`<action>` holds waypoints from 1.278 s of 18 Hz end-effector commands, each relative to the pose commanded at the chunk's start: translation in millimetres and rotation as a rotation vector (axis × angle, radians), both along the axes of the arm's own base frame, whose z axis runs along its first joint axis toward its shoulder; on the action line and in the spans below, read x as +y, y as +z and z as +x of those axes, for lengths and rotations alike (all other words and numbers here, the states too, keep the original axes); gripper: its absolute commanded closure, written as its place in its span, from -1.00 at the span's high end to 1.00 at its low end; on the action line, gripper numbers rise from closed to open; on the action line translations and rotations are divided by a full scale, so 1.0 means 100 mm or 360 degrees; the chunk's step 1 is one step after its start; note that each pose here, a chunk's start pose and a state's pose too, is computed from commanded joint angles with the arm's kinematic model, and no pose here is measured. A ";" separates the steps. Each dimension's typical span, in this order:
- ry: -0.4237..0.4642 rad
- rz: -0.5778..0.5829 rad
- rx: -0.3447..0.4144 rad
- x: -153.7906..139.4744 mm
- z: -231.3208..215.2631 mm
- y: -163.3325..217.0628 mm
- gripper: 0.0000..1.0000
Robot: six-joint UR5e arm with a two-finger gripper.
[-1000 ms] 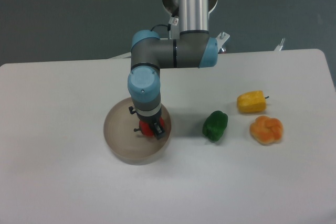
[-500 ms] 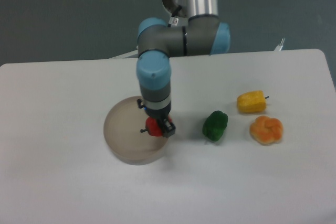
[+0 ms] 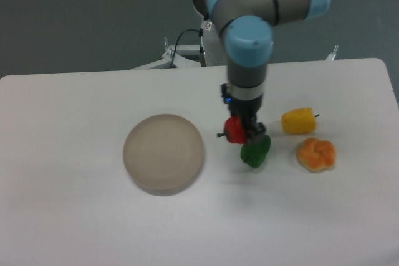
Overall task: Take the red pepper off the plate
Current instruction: 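Lift the red pepper off the plate and carry it toward the green pepper, then raise the held red pepper higher above the green pepper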
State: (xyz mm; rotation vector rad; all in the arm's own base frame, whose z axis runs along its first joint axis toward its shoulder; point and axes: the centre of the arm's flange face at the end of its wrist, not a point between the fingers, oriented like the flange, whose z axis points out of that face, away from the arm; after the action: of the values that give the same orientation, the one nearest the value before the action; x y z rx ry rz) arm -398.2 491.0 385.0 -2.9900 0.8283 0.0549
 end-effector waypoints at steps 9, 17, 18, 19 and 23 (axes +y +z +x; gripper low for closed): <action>0.0007 -0.0033 -0.0042 -0.04 -0.03 -0.08 -0.30; -0.0192 -0.0051 -0.0043 -0.29 -0.24 -0.02 -0.29; -0.0207 -0.0052 -0.0045 -0.28 -0.24 -0.03 -0.29; -0.0212 -0.0051 -0.0043 -0.28 -0.25 -0.02 -0.29; -0.0217 -0.0050 -0.0041 -0.27 -0.26 -0.03 -0.29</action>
State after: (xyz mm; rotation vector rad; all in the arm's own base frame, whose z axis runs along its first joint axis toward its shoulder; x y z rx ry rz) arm -424.1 463.8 382.4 -2.9471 1.0367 -0.0002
